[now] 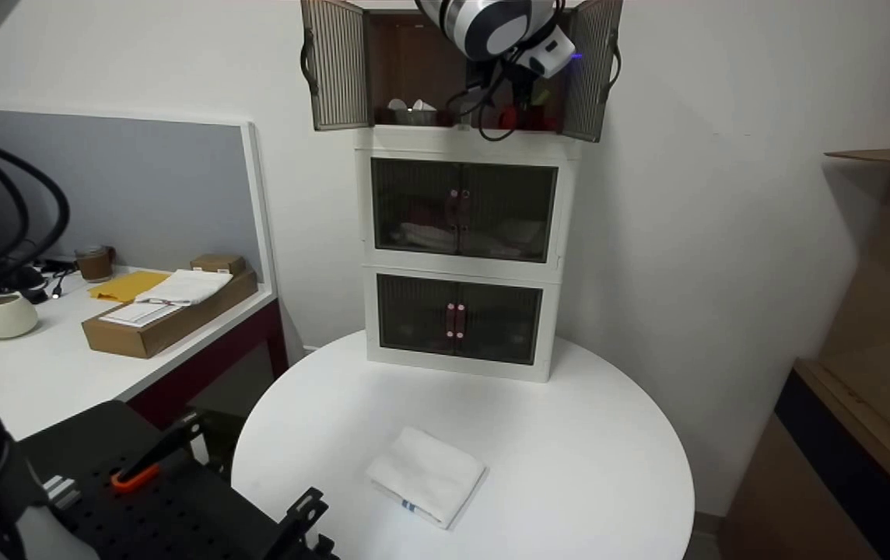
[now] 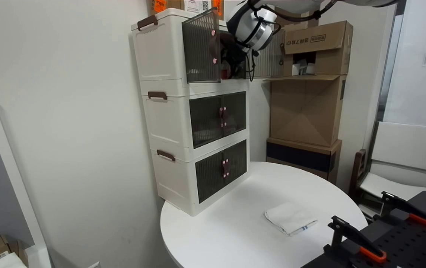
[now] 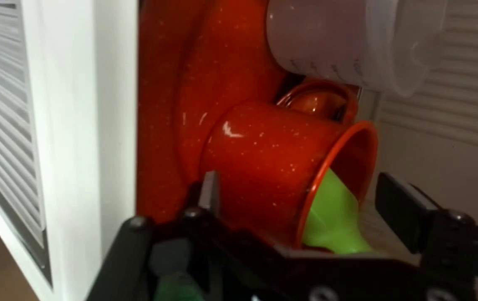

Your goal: Put the orange cup in the top compartment

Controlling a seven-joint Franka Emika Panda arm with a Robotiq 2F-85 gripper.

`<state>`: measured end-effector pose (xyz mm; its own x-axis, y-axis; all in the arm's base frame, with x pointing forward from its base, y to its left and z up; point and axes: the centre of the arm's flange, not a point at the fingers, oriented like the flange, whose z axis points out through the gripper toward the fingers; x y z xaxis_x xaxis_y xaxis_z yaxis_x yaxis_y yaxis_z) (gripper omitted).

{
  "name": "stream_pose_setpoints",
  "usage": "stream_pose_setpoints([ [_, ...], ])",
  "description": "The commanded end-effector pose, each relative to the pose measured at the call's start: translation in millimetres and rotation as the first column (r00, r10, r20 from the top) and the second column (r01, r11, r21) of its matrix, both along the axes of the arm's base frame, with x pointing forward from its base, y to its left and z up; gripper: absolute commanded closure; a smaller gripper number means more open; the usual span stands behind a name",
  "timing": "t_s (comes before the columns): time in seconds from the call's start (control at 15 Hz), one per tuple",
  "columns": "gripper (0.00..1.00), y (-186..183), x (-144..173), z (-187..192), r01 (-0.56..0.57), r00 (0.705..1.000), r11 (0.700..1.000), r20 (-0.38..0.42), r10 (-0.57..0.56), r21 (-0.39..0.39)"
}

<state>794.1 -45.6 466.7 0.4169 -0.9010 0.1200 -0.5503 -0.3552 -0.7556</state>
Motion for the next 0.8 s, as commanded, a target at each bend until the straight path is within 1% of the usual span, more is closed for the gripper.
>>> stream_pose_setpoints([
  [0.0,0.0,7,-30,10,-0.039,0.999,0.999,0.022,0.039,-0.001],
  [0.13,0.0,7,-52,10,-0.049,0.998,0.999,0.031,0.049,-0.004],
  [0.33,0.0,-2,-95,8,-0.058,0.998,0.998,0.038,0.059,-0.018],
  [0.4,0.0,-5,-106,8,-0.06,0.997,0.998,0.048,0.062,-0.028],
  [0.47,0.0,-10,-116,10,-0.057,0.995,0.997,0.077,0.06,-0.044],
  [0.53,0.0,-15,-126,13,-0.056,0.991,0.996,0.115,0.065,-0.074],
  [0.6,0.0,-20,-136,17,-0.073,0.985,0.99,0.149,0.09,-0.119],
  [0.67,0.0,-23,-147,21,-0.094,0.978,0.983,0.172,0.121,-0.158],
  [0.73,0.0,-24,-159,24,-0.127,0.971,0.972,0.175,0.162,-0.195],
])
